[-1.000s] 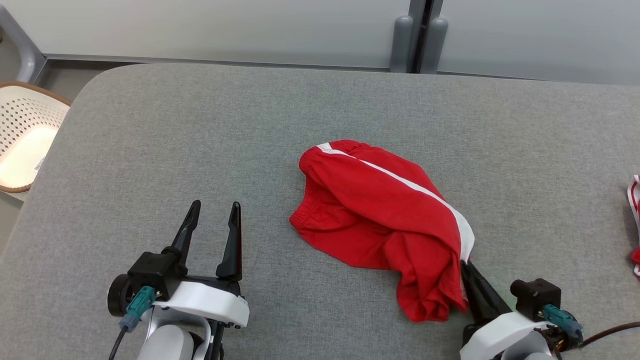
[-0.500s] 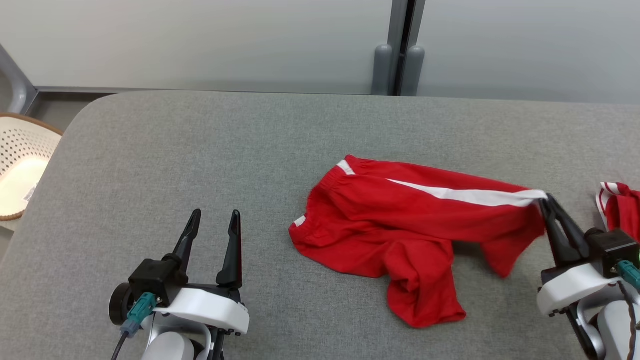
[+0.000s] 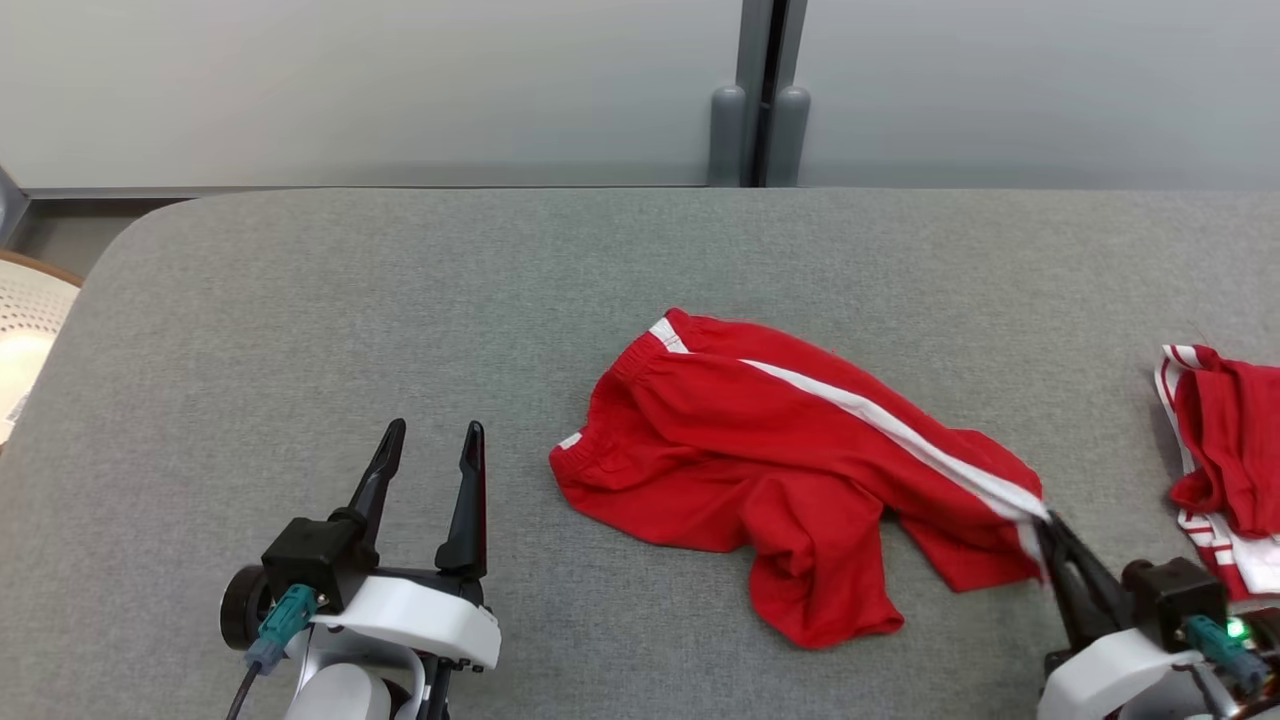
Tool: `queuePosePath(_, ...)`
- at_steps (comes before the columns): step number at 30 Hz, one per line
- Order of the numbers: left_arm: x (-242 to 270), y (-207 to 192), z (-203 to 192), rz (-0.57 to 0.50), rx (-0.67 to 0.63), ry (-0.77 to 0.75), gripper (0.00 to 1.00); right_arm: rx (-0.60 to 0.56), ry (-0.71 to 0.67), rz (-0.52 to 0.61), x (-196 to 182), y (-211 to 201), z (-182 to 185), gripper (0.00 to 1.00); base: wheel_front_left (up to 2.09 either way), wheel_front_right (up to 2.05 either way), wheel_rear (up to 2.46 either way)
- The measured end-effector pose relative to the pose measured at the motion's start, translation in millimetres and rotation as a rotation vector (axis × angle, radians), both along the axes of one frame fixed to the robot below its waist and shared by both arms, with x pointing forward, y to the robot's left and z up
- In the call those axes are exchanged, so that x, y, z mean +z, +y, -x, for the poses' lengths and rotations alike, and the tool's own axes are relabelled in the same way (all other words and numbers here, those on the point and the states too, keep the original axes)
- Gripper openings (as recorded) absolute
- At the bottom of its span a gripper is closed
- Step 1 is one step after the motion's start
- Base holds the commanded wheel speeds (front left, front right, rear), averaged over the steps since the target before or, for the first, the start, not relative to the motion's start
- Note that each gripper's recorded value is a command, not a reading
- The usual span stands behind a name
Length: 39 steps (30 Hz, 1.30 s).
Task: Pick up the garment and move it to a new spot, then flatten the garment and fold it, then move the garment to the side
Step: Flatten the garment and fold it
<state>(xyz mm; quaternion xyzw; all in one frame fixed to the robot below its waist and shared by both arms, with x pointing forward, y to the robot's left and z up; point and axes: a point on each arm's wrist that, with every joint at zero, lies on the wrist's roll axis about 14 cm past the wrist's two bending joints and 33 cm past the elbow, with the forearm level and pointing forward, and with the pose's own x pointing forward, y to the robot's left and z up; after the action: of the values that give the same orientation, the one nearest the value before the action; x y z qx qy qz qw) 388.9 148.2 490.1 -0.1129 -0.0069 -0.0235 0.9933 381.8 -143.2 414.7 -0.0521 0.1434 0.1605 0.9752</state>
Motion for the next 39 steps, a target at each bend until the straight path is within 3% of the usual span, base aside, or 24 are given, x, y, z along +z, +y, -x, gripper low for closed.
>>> queuePosePath(1, -1, -1, -2, -0.004, -0.004, 0.001, 1.00, -0.012, -0.011, 0.010, 1, -5, -1, 1.00, 0.00, 0.00, 0.00)
queuePosePath(14, -1, -12, -15, -0.002, -0.039, -0.002, 1.00, -0.200, -0.186, -0.066, 35, -38, -17, 1.00, 0.00, 0.00, 0.00)
queuePosePath(23, 3, -14, -25, 0.001, -0.053, -0.017, 1.00, -0.221, -0.166, -0.100, 27, -32, -7, 1.00, 0.00, 0.00, 0.00)
queuePosePath(27, 2, -37, -42, 0.025, -0.147, -0.016, 1.00, -0.216, -0.179, -0.105, 30, -29, -12, 1.00, 0.00, 0.00, 0.00)
queuePosePath(34, -11, -99, -85, 0.097, -0.402, 0.229, 1.00, -0.209, -0.179, -0.101, 28, -29, -21, 1.00, 0.00, 0.00, 0.00)
queuePosePath(39, -24, -112, -110, -0.009, -0.530, 0.475, 1.00, -0.202, -0.171, -0.095, 24, -28, -26, 1.00, 0.00, 0.00, 0.00)
